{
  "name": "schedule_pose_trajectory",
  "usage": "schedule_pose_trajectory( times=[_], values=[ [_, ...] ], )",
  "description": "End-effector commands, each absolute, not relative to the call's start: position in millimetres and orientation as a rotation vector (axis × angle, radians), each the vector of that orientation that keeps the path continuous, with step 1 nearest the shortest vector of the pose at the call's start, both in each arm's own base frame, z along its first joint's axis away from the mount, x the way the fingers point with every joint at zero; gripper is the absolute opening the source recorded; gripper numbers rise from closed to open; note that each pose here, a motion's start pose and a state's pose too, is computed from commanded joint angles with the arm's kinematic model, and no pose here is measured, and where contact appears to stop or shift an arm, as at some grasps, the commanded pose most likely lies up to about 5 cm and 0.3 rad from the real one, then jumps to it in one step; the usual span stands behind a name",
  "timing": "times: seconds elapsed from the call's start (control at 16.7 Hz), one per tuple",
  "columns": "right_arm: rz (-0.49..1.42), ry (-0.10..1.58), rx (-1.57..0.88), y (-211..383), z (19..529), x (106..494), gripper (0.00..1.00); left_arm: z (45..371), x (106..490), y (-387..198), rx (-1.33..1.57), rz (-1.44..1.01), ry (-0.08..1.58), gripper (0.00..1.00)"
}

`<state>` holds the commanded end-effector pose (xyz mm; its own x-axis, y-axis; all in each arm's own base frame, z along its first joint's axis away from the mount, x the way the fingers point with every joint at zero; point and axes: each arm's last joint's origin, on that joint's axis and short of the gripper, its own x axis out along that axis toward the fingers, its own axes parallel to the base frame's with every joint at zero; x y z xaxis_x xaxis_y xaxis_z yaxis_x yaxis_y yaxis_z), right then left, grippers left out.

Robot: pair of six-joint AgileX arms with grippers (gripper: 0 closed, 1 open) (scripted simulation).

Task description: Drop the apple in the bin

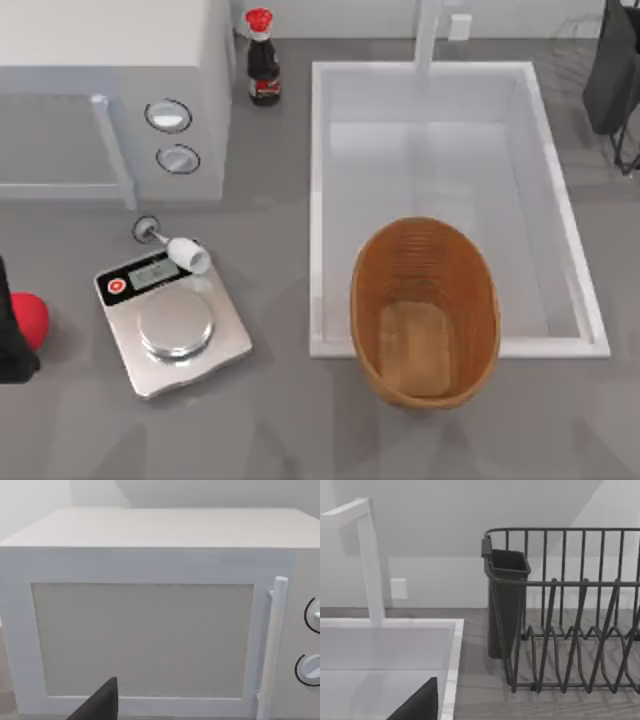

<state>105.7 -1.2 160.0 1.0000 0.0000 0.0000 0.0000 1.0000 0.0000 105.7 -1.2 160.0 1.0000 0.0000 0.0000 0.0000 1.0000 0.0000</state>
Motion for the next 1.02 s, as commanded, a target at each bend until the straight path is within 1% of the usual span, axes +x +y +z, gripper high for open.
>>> schedule_pose_trajectory(
  times=[0.24, 0.36, 0.48, 0.6, 0.78, 1.02],
  values=[
    [0.000, 0.000, 0.000, -1.2, 160.0, 105.7, 1.00, 165.1, 106.0, -1.0, 0.000, 0.001, 0.026, 1.00],
    [0.000, 0.000, 0.000, -1.2, 160.0, 105.7, 1.00, 176.1, 107.5, -0.8, 0.002, 0.003, 0.088, 1.00],
    [0.000, 0.000, 0.000, -1.2, 160.0, 105.7, 1.00, 190.7, 112.6, -0.6, 0.003, 0.003, 0.186, 1.00],
    [0.000, 0.000, 0.000, -1.2, 160.0, 105.7, 1.00, 205.3, 123.8, -0.2, 0.005, 0.003, 0.324, 1.00],
    [0.000, 0.000, 0.000, -1.2, 160.0, 105.7, 1.00, 218.7, 154.6, 0.9, 0.005, 0.005, 0.601, 1.00],
    [0.000, 0.000, 0.000, -1.2, 160.0, 105.7, 1.00, 216.7, 208.7, 3.3, 0.001, 0.008, 0.994, 1.00]
  ],
)
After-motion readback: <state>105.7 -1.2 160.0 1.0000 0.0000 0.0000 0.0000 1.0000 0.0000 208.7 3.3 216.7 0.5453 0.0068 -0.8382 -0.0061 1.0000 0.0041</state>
